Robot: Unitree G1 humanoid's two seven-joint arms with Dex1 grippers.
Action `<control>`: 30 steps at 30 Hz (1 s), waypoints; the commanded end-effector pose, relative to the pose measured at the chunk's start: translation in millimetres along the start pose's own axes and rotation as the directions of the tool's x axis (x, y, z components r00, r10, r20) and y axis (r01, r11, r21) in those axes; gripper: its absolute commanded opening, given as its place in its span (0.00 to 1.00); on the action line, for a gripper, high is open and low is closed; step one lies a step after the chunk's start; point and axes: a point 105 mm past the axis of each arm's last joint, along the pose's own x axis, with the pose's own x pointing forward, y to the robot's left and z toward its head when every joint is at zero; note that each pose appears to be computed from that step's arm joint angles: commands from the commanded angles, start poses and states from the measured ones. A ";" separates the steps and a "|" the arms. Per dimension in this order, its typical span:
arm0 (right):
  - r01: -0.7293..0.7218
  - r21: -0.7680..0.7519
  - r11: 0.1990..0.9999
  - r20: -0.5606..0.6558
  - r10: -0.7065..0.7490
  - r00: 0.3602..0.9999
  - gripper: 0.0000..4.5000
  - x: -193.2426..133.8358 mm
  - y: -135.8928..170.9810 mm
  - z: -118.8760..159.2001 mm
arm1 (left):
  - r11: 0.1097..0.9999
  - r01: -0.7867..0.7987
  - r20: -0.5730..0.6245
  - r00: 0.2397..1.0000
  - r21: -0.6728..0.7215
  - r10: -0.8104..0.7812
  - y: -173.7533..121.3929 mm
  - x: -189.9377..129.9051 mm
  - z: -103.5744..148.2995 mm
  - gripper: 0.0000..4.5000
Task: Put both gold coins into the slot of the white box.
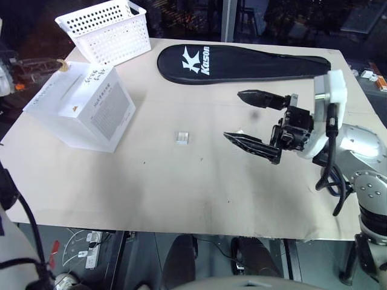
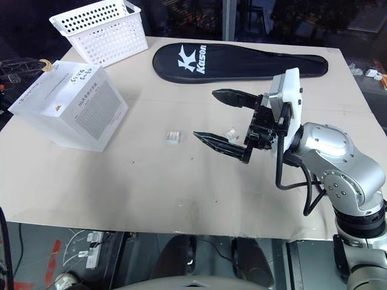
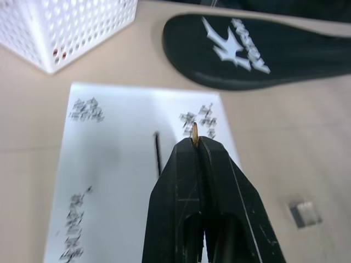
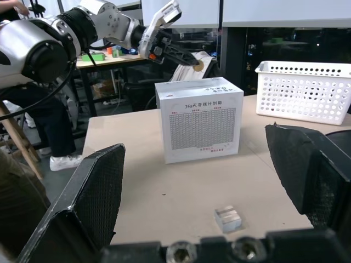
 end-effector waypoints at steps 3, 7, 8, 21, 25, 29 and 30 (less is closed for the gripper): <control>-0.004 -0.042 0.999 0.028 0.005 1.000 1.00 -1.8 5.4 8.0 | 1.000 -0.011 -0.006 1.000 0.007 0.011 4.7 -7.0 -0.8 0.01; -0.002 -0.045 0.999 0.030 0.003 1.000 1.00 -2.1 5.9 8.8 | 1.000 -0.012 -0.063 0.998 -0.003 0.012 7.2 -3.6 -13.9 0.01; -0.002 -0.045 0.999 0.031 0.004 1.000 1.00 -2.1 6.0 9.0 | 1.000 -0.017 -0.069 0.997 -0.004 0.017 8.3 -3.2 -16.1 0.01; -0.011 -0.045 0.999 0.026 0.012 1.000 1.00 -1.2 5.1 9.4 | 0.995 -0.096 -0.096 0.991 0.022 0.098 22.0 -5.4 -28.2 0.01; -0.014 -0.044 0.999 0.024 0.015 1.000 1.00 -0.7 4.9 8.4 | 0.995 -0.094 -0.100 0.990 0.034 0.097 21.6 -4.2 -28.5 0.01; -0.017 -0.042 0.999 0.023 0.018 1.000 1.00 -0.2 5.3 8.3 | 0.994 -0.094 -0.085 0.991 0.060 0.099 20.3 -0.9 -24.8 0.01; -0.017 -0.042 0.999 0.023 0.018 1.000 1.00 -0.1 5.5 8.3 | 0.993 -0.093 -0.074 0.992 0.066 0.098 19.9 -0.9 -22.8 0.01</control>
